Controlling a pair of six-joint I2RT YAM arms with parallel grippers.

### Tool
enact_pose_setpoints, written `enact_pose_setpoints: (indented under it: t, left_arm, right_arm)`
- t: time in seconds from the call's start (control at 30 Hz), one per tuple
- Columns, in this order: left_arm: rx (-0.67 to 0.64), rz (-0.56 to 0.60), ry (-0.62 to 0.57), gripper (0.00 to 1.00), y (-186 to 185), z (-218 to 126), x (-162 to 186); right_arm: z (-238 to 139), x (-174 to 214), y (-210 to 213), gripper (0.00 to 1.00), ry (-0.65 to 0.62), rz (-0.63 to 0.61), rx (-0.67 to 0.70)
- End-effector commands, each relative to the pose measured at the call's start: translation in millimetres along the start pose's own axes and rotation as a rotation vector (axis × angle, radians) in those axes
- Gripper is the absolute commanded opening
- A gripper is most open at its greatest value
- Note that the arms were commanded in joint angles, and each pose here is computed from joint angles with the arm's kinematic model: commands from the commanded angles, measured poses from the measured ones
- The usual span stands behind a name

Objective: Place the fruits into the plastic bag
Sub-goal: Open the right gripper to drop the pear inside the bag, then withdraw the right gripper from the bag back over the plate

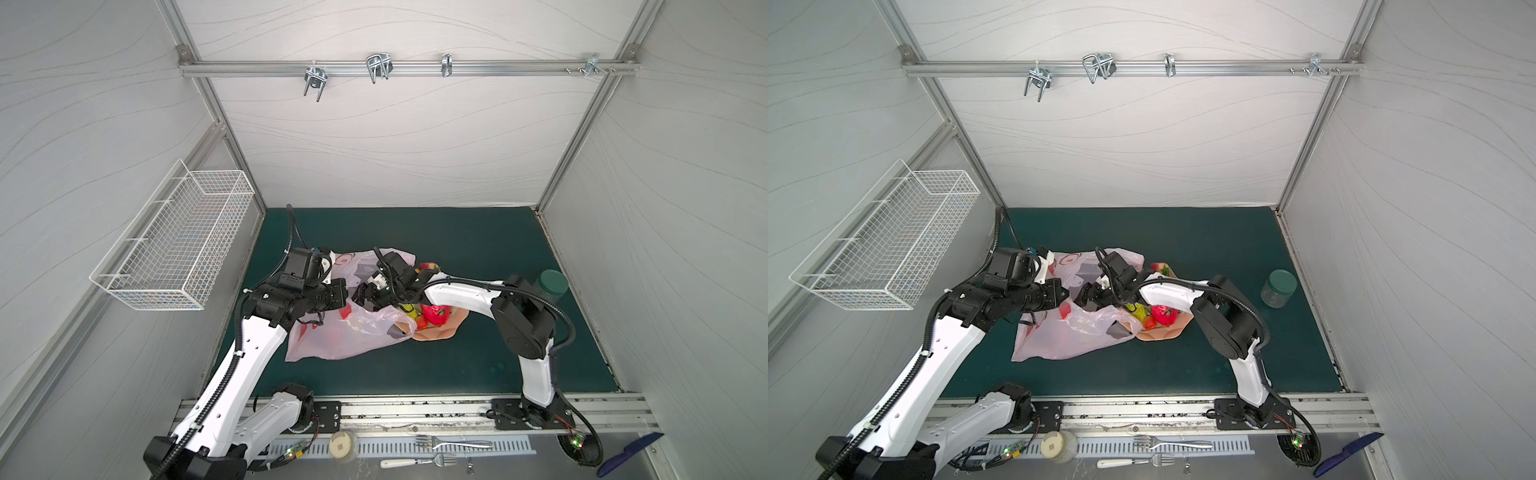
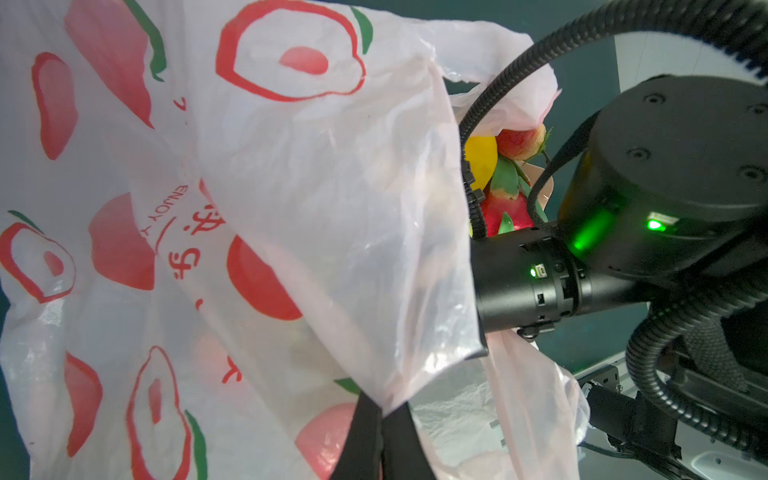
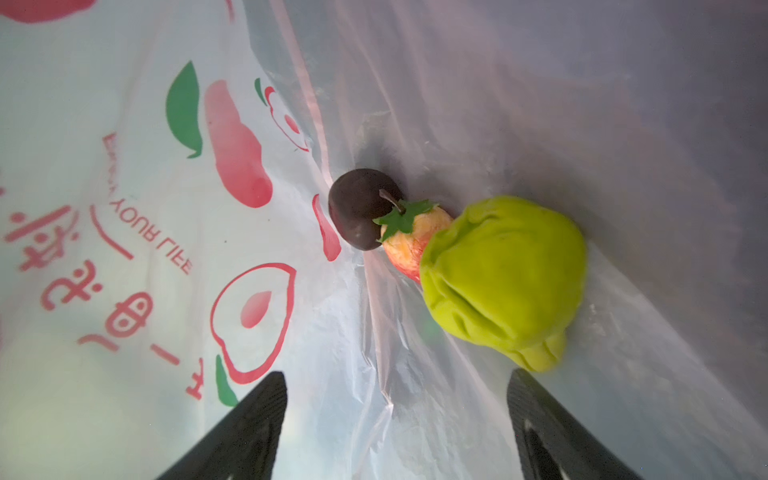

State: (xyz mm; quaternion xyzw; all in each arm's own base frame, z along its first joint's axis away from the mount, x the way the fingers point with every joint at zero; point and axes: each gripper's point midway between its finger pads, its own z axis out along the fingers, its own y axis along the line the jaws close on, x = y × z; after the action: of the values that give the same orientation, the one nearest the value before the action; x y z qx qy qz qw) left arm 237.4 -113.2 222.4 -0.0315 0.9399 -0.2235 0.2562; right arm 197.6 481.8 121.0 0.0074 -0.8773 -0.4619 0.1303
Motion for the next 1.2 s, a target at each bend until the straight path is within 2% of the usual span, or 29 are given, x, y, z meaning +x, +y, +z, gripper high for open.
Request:
enact_pose_setpoints:
  t: [0.0,0.3,0.73,1.0,1.17]
  left_arm:
    - [0.012,0.012,-0.041,0.00,-4,-4,-8]
    - [0.006,0.017,-0.042,0.00,-3,-5,-7]
    - [-0.002,0.032,-0.035,0.00,-2,-5,-5]
    - [0.007,0.038,-0.034,0.00,-3,-4,-6]
    - [0.008,0.042,-0.034,0.00,-3,-3,-6]
  right_arm:
    - [-11,9,25,0.85,0.004,-0.056,-0.056]
    - [-30,9,25,0.86,-0.021,-0.050,-0.073]
    - [-79,9,8,0.87,-0.145,-0.042,-0.018]
    - [-114,10,-1,0.92,-0.235,-0.065,0.033]
    - [-134,10,-2,0.95,-0.275,-0.081,0.016]
